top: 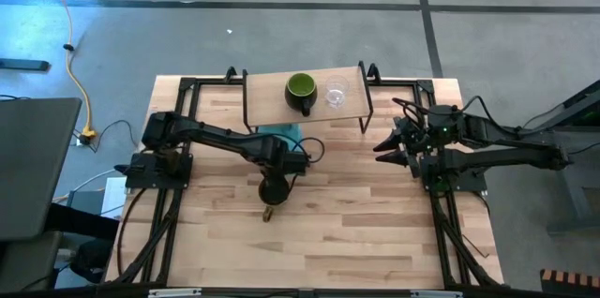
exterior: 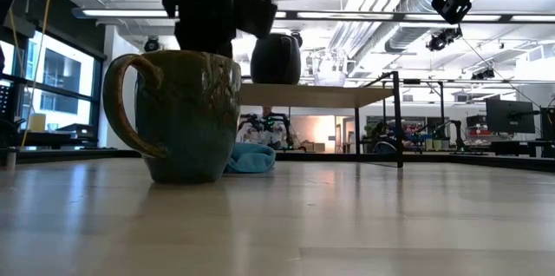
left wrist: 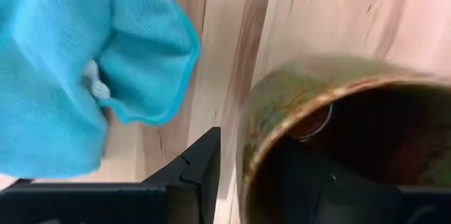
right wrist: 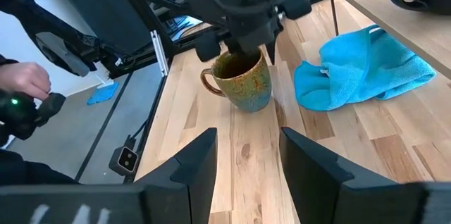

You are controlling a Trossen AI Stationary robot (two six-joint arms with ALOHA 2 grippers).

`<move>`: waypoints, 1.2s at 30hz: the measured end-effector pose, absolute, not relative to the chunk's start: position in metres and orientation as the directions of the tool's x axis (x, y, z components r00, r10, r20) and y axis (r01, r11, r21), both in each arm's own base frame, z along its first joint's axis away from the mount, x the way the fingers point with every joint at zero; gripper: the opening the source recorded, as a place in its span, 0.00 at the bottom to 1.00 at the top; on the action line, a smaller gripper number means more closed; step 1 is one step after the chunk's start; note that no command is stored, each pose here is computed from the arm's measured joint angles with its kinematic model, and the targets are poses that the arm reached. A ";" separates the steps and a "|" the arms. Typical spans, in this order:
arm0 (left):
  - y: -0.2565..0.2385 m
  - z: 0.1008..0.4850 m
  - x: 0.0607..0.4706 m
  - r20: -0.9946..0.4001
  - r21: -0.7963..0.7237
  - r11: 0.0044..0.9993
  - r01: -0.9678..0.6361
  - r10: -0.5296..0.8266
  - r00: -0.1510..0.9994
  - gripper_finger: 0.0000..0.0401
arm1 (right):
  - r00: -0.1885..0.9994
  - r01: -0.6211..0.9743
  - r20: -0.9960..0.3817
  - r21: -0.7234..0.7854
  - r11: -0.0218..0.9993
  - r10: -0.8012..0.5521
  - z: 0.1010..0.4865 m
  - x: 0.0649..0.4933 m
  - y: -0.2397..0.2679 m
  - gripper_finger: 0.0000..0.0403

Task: Stack small to large cups/mugs on shelf
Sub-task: Put the green mug on the shelf

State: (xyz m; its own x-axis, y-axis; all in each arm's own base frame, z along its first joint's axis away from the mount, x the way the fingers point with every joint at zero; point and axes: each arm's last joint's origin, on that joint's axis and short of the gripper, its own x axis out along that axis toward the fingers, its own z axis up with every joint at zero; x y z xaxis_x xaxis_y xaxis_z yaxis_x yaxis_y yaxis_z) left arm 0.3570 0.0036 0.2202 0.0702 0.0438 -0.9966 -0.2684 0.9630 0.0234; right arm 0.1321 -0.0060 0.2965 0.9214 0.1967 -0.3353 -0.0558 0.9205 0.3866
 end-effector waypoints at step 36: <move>0.028 0.286 0.360 -0.998 -0.055 0.890 -0.452 -0.033 0.057 0.05 | 0.923 -0.044 -0.336 0.386 0.921 0.185 0.297 0.132 -0.006 0.36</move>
State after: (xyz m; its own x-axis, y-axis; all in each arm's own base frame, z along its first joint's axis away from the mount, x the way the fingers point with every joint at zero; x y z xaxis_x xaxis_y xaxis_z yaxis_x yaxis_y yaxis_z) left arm 0.3597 0.0279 0.2861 0.0575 -0.0326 -0.9978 -0.4516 0.8905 -0.0551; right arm 0.1321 -0.0063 0.2965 0.9234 0.1851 -0.3364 -0.0441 0.9215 0.3859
